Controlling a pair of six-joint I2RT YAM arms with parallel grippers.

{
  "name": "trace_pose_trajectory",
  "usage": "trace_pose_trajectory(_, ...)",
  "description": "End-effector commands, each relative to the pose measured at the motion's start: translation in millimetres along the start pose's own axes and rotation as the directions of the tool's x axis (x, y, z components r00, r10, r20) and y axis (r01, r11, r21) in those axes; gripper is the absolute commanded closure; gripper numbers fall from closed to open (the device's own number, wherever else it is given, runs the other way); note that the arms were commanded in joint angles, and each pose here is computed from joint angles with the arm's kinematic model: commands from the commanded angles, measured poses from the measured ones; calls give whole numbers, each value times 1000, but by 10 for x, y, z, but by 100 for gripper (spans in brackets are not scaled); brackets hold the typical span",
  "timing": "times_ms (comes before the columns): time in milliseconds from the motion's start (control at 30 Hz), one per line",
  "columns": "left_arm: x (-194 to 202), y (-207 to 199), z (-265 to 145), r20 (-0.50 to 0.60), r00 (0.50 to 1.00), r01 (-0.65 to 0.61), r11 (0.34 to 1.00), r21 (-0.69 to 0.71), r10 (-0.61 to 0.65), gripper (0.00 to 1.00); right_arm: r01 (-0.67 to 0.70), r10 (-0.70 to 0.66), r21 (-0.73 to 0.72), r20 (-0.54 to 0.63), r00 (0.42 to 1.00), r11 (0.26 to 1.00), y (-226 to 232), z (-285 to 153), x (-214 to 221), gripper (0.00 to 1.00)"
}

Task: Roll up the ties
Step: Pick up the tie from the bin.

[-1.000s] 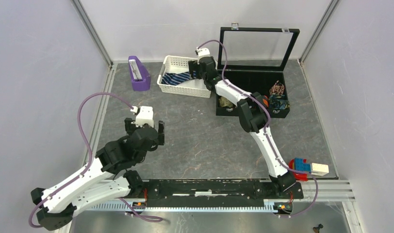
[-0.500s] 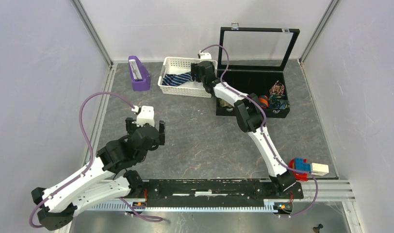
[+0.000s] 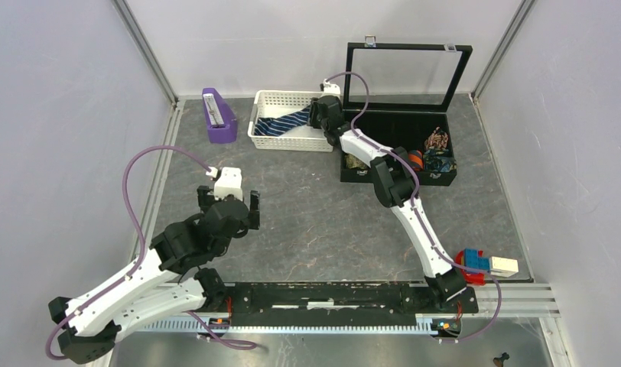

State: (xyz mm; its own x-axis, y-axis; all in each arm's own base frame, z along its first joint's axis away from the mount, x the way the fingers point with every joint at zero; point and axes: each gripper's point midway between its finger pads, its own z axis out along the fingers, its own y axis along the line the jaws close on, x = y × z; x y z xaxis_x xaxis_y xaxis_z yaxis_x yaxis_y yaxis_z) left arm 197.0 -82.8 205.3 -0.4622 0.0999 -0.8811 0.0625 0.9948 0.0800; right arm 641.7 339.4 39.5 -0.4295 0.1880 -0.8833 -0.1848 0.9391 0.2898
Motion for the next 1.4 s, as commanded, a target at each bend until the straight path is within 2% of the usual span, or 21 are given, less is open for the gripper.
trace_pose_trajectory(0, -119, -17, -18, 27, 999, 41, 999, 5, -42, 0, -135, 138, -61, 48, 989, 989, 16, 141, -63, 62)
trace_pose_trajectory(233, -122, -6, -6, 26, 999, 41, 999, -4, -41, 0, -186, 197, -109, 107, 975, 977, 85, 198, -131, 100)
trace_pose_trajectory(400, -124, -2, 6, 22, 999, 40, 999, -6, -39, 0, -141, 169, -208, 122, 978, 968, 353, 14, -321, 100)
trace_pose_trajectory(600, -117, -10, 2, 20, 999, 38, 999, 1, -38, 0, -47, 121, -343, 198, 973, 938, 769, -389, -809, 100)
trace_pose_trajectory(800, -118, -16, 1, 18, 999, 36, 999, 6, -36, 0, 67, 57, -407, 284, 957, 911, 1130, -825, -1180, 100)
trace_pose_trajectory(1100, -150, 6, -39, 35, 998, 52, 999, 17, -52, 0, 178, -3, -410, 393, 920, 894, 1397, -1519, -1739, 100)
trace_pose_trajectory(1367, -171, 38, -57, 49, 997, 65, 998, 13, -66, 0, 235, -20, -391, 481, 876, 890, 1436, -2202, -2216, 100)
